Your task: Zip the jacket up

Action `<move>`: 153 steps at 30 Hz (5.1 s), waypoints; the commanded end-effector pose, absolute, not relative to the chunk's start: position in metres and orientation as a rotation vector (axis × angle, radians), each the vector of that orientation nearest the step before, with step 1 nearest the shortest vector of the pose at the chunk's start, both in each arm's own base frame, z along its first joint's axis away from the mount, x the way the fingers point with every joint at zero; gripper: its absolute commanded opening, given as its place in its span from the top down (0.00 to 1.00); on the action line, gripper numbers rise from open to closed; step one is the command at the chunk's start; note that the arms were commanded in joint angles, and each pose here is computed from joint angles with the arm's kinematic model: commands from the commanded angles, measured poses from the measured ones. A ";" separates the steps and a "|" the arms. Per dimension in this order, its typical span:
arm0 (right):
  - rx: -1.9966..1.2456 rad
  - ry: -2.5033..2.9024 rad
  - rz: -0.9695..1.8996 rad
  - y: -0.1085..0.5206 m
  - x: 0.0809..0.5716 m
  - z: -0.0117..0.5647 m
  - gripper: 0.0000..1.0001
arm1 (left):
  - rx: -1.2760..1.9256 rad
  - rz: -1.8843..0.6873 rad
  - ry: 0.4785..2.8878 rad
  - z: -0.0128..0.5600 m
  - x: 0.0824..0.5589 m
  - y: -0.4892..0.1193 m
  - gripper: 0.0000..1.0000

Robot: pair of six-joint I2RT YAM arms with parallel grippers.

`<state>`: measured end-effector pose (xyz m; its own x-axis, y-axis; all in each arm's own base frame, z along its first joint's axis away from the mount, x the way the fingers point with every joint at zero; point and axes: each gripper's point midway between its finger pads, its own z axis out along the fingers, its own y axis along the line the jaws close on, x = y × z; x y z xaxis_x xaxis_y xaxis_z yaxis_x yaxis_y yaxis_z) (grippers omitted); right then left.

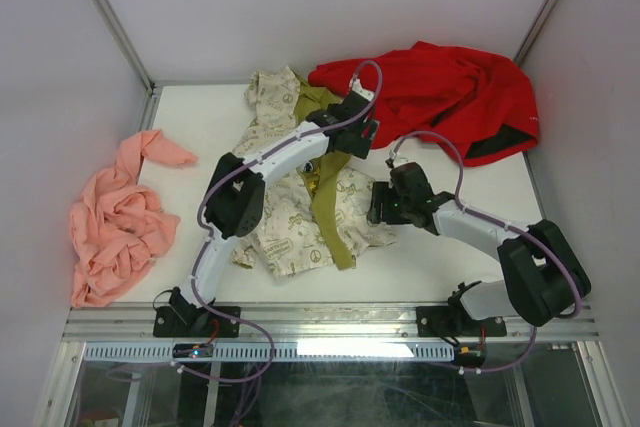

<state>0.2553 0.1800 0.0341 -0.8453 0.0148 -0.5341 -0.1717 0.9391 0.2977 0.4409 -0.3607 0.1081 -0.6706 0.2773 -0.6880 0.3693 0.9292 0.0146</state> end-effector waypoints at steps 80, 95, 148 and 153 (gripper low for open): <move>-0.072 2.445 0.451 0.163 0.243 0.064 0.95 | 0.163 0.582 1.882 0.177 0.635 -0.153 0.32; -0.060 2.426 0.434 0.160 0.245 0.072 0.92 | -0.149 -0.165 2.108 0.179 0.611 -0.120 0.36; 0.079 2.546 0.284 0.149 0.261 0.027 0.41 | -0.391 -0.346 2.369 0.043 0.387 -0.142 0.34; -0.012 2.483 0.365 0.162 0.255 0.053 0.40 | -0.345 -0.390 2.360 0.056 0.382 -0.151 0.32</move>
